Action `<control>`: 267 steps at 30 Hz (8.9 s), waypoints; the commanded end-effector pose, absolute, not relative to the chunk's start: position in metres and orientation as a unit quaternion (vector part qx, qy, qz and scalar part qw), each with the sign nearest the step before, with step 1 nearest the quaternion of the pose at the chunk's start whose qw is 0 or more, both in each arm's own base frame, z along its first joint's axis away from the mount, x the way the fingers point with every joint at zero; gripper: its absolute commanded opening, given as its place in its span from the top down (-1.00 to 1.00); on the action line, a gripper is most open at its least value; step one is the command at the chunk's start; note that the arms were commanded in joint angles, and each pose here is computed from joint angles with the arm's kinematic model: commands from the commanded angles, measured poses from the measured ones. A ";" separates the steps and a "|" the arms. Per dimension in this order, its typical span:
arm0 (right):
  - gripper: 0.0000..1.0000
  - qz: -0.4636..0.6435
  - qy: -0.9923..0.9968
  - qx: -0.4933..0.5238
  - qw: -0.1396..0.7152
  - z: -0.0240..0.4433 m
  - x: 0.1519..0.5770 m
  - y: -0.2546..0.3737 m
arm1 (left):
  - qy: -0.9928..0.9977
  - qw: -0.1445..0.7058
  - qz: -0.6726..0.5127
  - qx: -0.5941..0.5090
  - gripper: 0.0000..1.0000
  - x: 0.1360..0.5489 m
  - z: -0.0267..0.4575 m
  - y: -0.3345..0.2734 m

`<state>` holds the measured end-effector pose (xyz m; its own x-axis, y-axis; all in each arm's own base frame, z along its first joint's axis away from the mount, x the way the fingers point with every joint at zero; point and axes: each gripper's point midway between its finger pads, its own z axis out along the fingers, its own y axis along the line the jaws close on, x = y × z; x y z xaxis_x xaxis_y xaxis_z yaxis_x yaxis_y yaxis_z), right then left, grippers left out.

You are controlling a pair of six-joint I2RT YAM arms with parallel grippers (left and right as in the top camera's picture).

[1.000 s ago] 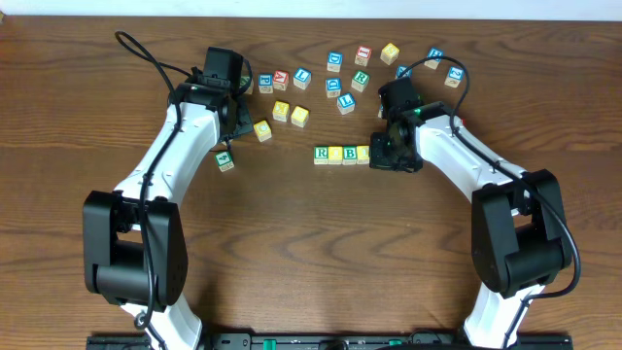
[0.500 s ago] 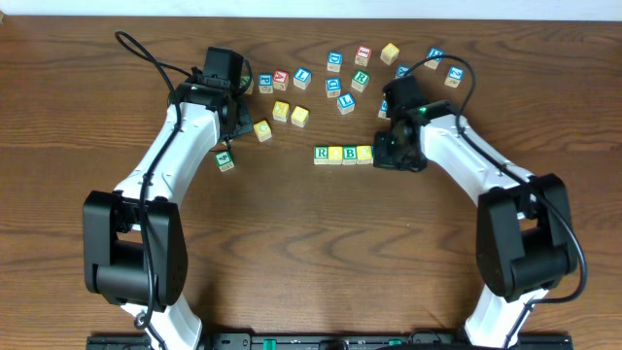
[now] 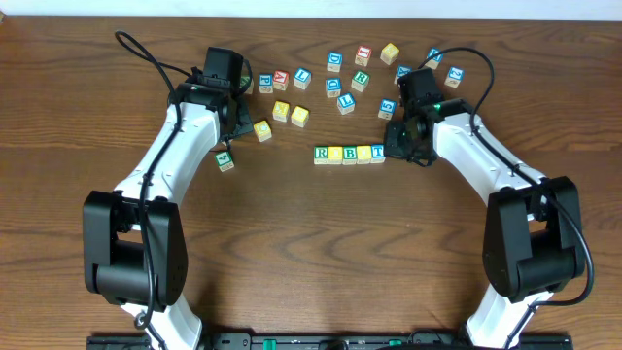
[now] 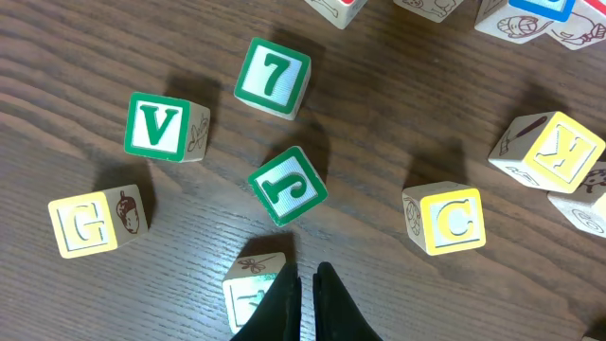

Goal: Spell out ROBOT

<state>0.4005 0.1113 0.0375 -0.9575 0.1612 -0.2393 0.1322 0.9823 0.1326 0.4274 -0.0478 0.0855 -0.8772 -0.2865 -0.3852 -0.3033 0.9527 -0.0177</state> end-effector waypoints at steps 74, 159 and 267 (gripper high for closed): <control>-0.88 0.127 0.924 0.024 0.360 0.248 0.326 0.070 | 0.890 0.442 -0.030 -0.109 -0.93 0.340 0.327 -0.028; -0.99 0.062 0.733 0.019 0.677 0.157 0.246 0.014 | 0.885 0.451 -0.033 -0.109 -0.96 0.331 0.335 -0.027; -0.99 0.061 0.733 0.019 0.677 0.157 0.246 0.014 | 0.757 0.649 0.079 0.026 -0.96 0.243 0.139 0.026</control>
